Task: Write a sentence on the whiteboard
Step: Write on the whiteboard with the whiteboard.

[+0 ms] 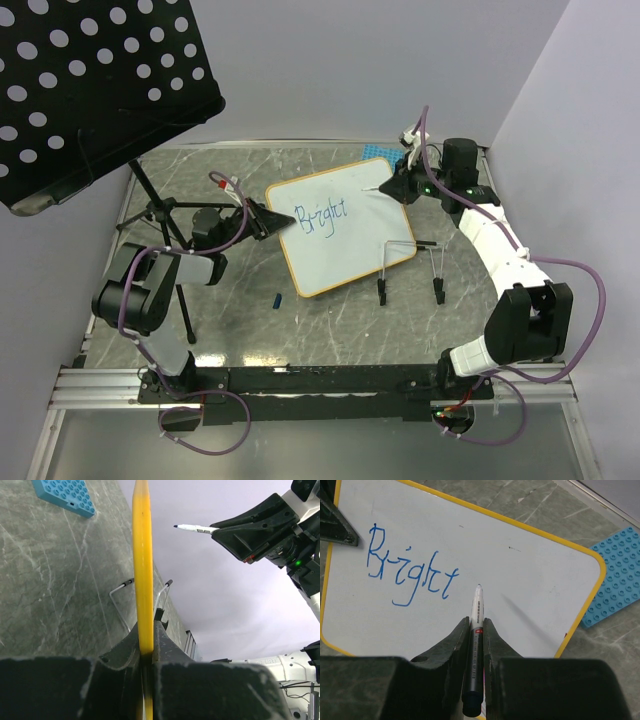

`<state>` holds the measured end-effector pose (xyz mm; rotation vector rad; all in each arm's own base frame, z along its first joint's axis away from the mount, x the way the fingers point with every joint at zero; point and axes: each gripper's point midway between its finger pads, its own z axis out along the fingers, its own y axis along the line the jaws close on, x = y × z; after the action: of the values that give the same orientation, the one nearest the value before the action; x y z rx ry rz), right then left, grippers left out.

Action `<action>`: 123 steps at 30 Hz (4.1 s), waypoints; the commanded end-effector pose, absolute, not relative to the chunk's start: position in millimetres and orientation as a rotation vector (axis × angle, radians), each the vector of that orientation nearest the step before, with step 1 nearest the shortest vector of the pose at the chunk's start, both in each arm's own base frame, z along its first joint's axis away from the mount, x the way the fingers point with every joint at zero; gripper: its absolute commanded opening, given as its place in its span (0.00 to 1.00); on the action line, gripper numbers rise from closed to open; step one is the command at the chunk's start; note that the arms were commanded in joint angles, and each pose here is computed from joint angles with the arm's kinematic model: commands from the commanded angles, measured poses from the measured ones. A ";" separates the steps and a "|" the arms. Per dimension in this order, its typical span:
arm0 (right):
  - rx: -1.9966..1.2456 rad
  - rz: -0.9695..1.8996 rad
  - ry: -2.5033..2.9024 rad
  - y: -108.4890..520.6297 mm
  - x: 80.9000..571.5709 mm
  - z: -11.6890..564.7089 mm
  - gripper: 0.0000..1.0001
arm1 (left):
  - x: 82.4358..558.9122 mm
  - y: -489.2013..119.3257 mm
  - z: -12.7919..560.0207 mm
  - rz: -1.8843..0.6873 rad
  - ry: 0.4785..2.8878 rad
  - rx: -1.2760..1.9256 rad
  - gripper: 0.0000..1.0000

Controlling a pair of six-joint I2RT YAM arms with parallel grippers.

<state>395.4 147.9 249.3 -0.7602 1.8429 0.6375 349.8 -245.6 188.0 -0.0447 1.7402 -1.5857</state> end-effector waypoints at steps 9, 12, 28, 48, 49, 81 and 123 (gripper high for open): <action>-0.767 0.638 1.752 150.0 397.8 271.9 0.00 | 328.5 -241.5 284.8 -1.627 1.375 0.162 0.01; -0.765 0.650 1.755 152.1 401.6 273.0 0.00 | 326.8 -241.3 287.4 -1.637 1.370 0.161 0.01; -0.764 0.640 1.749 153.3 413.7 275.7 0.00 | 334.6 -239.4 293.5 -1.616 1.355 0.142 0.01; -0.785 0.614 1.704 153.6 420.0 295.0 0.00 | 336.4 -239.5 302.3 -1.624 1.342 0.157 0.01; -0.786 0.615 1.702 154.2 419.5 295.2 0.00 | 336.5 -239.1 302.3 -1.625 1.343 0.157 0.01; -0.840 0.566 1.760 166.4 424.3 267.0 0.00 | 331.5 -239.2 307.0 -1.640 1.326 0.174 0.01; -0.826 0.610 1.783 168.4 410.1 263.9 0.00 | 333.5 -237.5 304.8 -1.636 1.333 0.180 0.01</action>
<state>398.4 161.8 241.8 -0.8228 1.8425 0.6131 350.9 -239.7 212.8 -0.0474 1.6944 -1.6125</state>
